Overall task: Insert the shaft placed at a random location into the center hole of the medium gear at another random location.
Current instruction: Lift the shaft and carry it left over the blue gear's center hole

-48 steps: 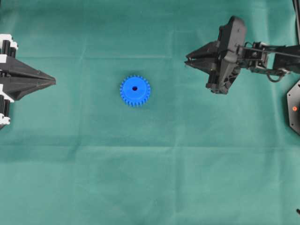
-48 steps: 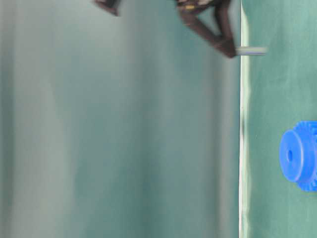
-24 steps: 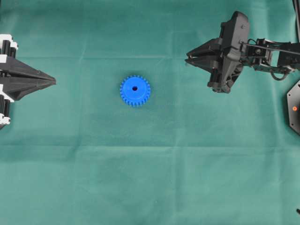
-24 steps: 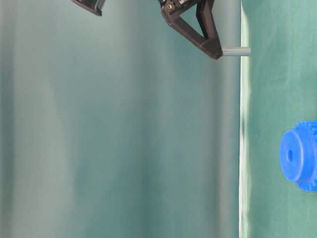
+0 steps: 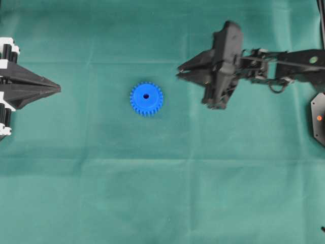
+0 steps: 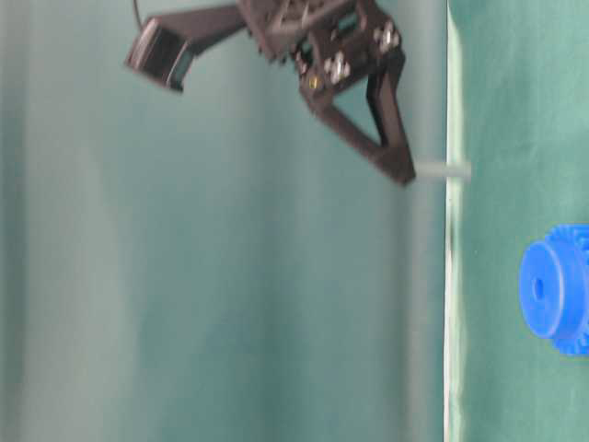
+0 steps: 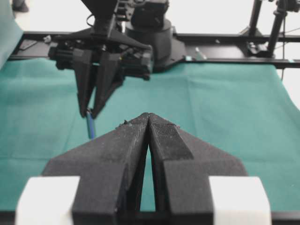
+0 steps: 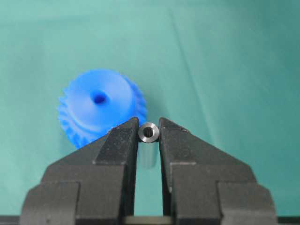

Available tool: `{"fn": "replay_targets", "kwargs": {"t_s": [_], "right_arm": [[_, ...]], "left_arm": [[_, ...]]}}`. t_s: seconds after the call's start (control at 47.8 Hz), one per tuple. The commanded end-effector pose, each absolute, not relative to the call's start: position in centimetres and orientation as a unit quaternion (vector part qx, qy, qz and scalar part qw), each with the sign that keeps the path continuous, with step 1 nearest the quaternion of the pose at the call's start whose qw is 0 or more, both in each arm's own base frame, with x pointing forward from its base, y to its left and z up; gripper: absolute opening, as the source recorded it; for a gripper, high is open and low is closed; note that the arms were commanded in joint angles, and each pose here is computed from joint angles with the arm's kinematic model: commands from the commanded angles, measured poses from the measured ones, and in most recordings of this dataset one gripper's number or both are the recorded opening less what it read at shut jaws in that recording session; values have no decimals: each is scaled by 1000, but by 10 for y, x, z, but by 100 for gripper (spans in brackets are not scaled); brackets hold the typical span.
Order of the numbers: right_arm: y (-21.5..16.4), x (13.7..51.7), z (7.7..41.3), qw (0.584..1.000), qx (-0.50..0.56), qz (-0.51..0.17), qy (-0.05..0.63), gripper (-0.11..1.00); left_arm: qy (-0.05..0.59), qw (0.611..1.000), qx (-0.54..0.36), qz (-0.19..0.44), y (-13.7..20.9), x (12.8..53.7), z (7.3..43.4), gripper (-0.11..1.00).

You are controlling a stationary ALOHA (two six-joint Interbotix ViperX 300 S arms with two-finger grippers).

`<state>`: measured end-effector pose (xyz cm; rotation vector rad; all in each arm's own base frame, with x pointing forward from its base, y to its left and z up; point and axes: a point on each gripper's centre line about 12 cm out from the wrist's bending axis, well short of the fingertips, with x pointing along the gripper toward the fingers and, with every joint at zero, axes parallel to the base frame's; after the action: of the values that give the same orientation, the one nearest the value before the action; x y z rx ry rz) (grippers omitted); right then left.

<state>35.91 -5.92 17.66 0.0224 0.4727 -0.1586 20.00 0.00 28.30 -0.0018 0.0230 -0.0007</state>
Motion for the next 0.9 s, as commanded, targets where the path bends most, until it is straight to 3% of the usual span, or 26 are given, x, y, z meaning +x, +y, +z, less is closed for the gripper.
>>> {"fn": "replay_targets", "kwargs": {"t_s": [0.0,0.314,0.879], "right_arm": [[-53,382,194,977,9,-68,202,14],[-39,423,196,979,4,-45,197,14],[-39,428,190,978,7,-46,205,14]], "left_arm": [[2,1000,-1,0,0,203,291,0],[2,1000,-2,0,0,203,291,0],[8,1000,-2,0,0,203,290,0]]}}
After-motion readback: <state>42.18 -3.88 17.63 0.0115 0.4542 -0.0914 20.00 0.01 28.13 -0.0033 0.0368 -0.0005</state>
